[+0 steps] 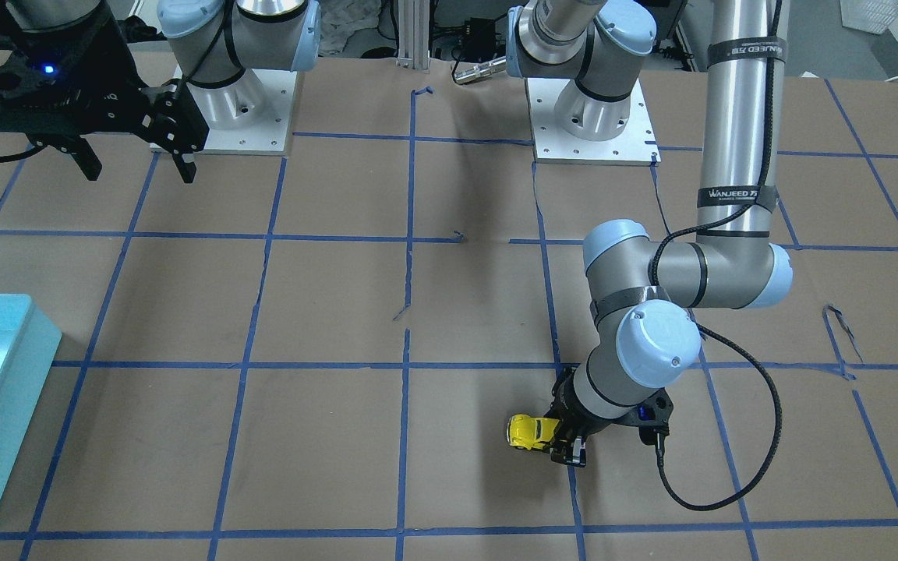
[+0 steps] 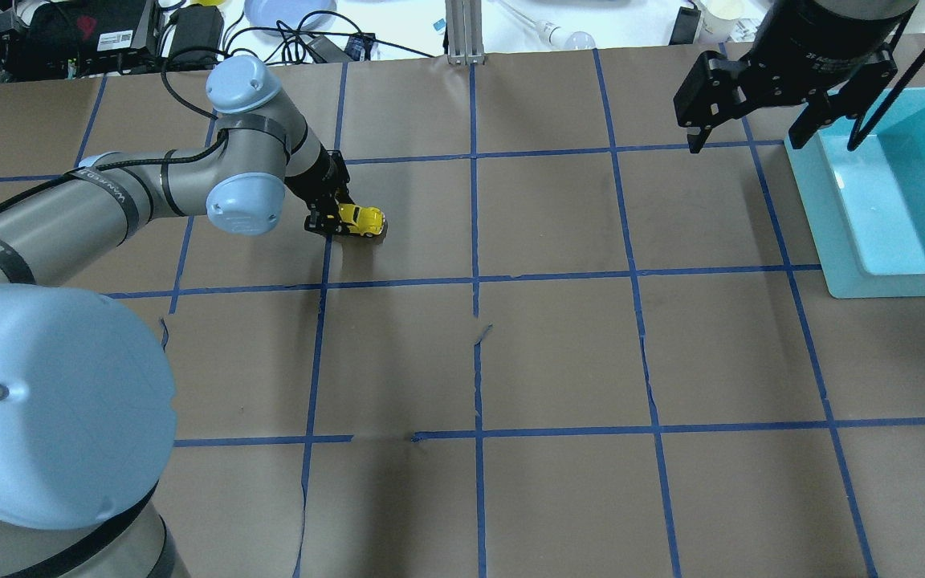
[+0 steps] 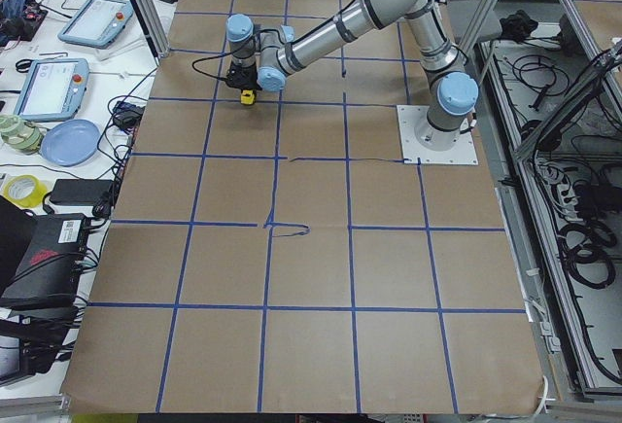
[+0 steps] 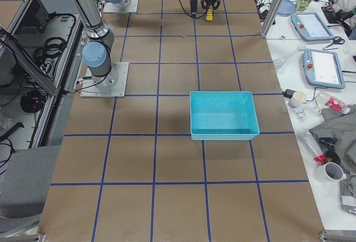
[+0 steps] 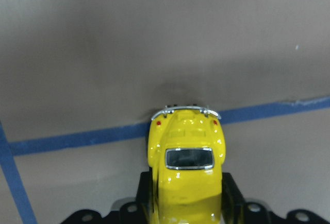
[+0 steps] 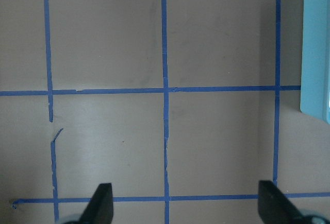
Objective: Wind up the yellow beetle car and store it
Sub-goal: 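Pull the held car back toward the left arm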
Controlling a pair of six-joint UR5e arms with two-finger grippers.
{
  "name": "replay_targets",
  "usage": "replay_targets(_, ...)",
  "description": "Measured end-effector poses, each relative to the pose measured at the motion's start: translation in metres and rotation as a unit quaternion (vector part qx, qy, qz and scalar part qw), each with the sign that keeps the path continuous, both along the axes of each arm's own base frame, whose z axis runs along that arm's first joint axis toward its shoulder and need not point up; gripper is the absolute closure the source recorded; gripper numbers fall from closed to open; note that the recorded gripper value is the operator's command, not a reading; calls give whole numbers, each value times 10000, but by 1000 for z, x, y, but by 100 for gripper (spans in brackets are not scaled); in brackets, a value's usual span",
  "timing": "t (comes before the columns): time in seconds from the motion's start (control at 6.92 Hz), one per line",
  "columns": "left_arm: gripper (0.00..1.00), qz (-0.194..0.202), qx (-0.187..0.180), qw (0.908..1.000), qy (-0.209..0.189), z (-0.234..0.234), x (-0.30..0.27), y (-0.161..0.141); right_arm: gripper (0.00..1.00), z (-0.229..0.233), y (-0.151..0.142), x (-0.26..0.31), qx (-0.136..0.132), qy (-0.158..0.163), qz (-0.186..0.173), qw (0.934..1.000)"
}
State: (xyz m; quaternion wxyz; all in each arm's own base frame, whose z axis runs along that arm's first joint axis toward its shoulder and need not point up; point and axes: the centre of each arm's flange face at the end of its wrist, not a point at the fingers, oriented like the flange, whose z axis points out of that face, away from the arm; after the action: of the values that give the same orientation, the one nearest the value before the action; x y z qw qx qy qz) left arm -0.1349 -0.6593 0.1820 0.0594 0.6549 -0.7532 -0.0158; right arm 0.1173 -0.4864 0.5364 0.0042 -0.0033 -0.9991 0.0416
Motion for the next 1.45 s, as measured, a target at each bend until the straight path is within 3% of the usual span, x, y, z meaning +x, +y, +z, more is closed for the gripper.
replay_targets(1.45, 100, 614, -27, 9980, -111, 1, 126, -12, 0, 0, 0, 0, 3, 0, 0, 10000)
